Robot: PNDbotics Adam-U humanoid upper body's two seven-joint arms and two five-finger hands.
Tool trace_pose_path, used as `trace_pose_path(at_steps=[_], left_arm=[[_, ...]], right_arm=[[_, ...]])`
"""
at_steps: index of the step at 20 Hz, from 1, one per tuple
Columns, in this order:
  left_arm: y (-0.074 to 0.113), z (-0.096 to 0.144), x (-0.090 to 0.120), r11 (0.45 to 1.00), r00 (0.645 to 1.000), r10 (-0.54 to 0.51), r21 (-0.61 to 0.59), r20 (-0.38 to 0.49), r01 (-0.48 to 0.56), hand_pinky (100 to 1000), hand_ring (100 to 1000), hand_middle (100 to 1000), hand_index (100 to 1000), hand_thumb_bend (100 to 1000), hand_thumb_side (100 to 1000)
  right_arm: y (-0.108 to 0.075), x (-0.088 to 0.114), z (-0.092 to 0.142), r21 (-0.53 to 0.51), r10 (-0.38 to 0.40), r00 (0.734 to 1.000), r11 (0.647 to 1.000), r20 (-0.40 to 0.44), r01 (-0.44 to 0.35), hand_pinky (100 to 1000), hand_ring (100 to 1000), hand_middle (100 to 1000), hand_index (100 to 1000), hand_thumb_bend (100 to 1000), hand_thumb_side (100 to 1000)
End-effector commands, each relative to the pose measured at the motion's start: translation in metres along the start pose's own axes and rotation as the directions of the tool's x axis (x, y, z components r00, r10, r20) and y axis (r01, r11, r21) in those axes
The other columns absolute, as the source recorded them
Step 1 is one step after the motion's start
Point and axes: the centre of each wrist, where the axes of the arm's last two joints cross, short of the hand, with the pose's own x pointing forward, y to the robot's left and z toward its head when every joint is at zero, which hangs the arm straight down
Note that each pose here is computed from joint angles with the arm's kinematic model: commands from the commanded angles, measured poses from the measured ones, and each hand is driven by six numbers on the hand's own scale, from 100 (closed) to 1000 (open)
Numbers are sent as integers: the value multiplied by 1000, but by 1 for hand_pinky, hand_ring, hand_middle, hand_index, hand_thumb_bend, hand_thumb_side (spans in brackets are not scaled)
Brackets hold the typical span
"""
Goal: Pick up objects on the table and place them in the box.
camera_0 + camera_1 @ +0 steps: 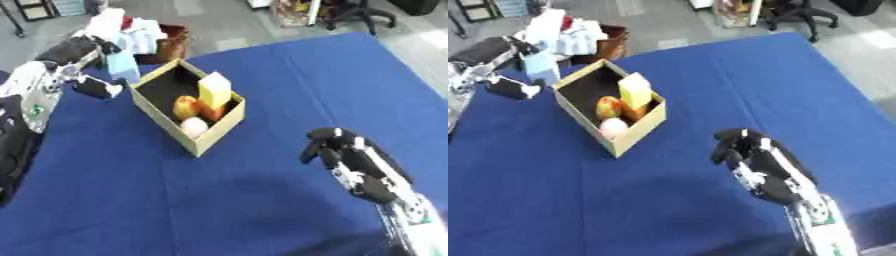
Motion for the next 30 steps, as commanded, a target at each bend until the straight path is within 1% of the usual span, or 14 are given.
trace_pose_path(at_steps=[1,7,9,13,14,15,16,18,20,24,27,28,29,30], left_arm=[[15,-7,14,999,998,-47,18,50,46,756,571,504,723,100,261],[-9,-16,26,996,993,-78,-38,83,81,761,605,559,768,123,277],[-16,-18,28,995,992,-87,-48,89,92,778,663,654,847,201,291],[-24,-19,29,993,990,-98,-54,100,104,802,727,756,888,236,307],[-24,-19,29,993,990,-99,-48,104,104,812,743,782,898,226,428],[-23,-19,29,994,989,-98,-37,107,102,817,751,794,904,224,490],[-22,-18,29,995,989,-96,-23,110,99,829,770,818,918,237,605],[-16,-17,28,996,989,-92,20,114,90,847,792,852,940,265,745],[-11,-15,28,995,990,-86,64,114,79,849,796,862,949,254,826],[-2,-11,26,989,993,-40,146,113,23,853,802,875,959,216,920],[6,-6,24,980,992,2,197,124,-27,851,797,863,952,168,889],[10,-4,24,975,991,19,215,132,-47,845,777,818,927,100,766],[16,1,24,963,986,53,254,156,-92,842,768,802,919,100,679],[22,7,23,949,979,92,280,184,-142,842,768,802,919,100,679]], right_arm=[[-4,5,-2,7,15,1000,1000,13,-15,586,603,542,767,100,438],[-4,5,-3,9,13,1000,1000,12,-13,586,603,542,766,100,437],[-3,5,-3,11,12,1000,1000,13,-12,586,602,542,766,100,437],[-3,5,-3,10,11,1000,1000,14,-11,587,602,542,766,100,437],[-3,5,-3,11,10,1000,1000,13,-10,586,602,542,766,100,436],[-3,4,-3,11,10,1000,1000,13,-10,586,602,542,766,100,436],[-3,4,-3,11,10,1000,1000,12,-10,586,602,542,766,100,436],[-3,4,-3,10,10,1000,1000,12,-11,586,602,542,766,100,436],[-3,4,-3,9,11,1000,1000,11,-11,586,602,542,766,100,435],[-3,4,-3,9,11,1000,1000,11,-11,586,602,542,766,100,435],[-3,5,-3,8,11,1000,1000,12,-11,586,602,542,766,100,436],[-3,5,-3,8,11,1000,1000,12,-11,586,602,542,766,100,435],[-4,5,-3,7,12,1000,1000,10,-12,586,602,542,766,100,435],[-4,5,-2,6,13,1000,1000,9,-13,586,602,542,766,100,435]])
